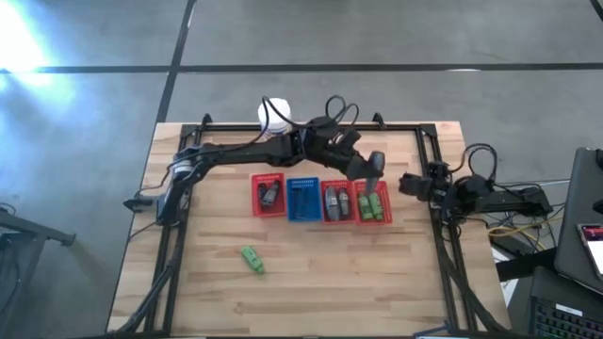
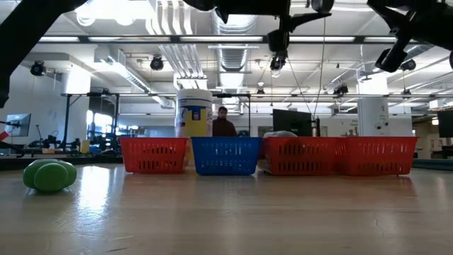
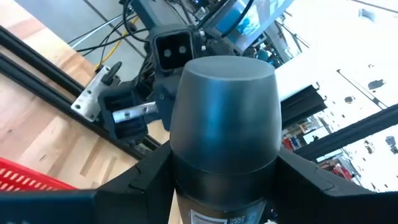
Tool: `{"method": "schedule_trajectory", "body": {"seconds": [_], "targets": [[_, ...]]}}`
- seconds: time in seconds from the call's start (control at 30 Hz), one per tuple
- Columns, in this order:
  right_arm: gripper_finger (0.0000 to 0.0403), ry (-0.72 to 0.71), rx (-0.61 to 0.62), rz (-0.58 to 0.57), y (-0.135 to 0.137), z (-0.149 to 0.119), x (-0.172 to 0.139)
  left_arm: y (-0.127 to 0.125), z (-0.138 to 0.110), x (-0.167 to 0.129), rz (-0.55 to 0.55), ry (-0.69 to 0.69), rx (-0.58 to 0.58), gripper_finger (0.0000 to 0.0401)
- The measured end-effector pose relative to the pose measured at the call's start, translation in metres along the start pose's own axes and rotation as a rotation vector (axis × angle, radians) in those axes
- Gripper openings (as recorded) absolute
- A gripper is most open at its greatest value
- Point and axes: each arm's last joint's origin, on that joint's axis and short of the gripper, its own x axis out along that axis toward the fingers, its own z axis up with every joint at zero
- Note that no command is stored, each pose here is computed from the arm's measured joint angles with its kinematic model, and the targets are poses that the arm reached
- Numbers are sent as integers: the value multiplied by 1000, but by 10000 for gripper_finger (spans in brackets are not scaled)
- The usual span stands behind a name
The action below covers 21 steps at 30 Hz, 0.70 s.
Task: Pick & Place Travel size toiletries
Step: Put the gray deodorant into the middle red bin
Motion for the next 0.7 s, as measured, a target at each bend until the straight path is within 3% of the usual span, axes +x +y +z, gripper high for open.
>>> {"method": "schedule_trajectory", "body": {"seconds": [0.17, 0.27, 0.47, 0.6, 0.7], "targets": [[59, 107, 85, -192, -20, -13, 5, 2, 3, -2, 6, -10, 13, 212], [120, 114, 87, -204, -21, -15, 10, 4, 4, -3, 12, -11, 22, 212], [229, 163, -54, -258, -1, -8, 35, 9, 2, -3, 44, 19, 18, 212], [279, 247, -169, -360, 11, -4, 56, 9, 2, -3, 45, 21, 22, 212], [306, 268, -225, -369, 21, 0, 72, 9, 2, -3, 45, 21, 25, 212]]}}
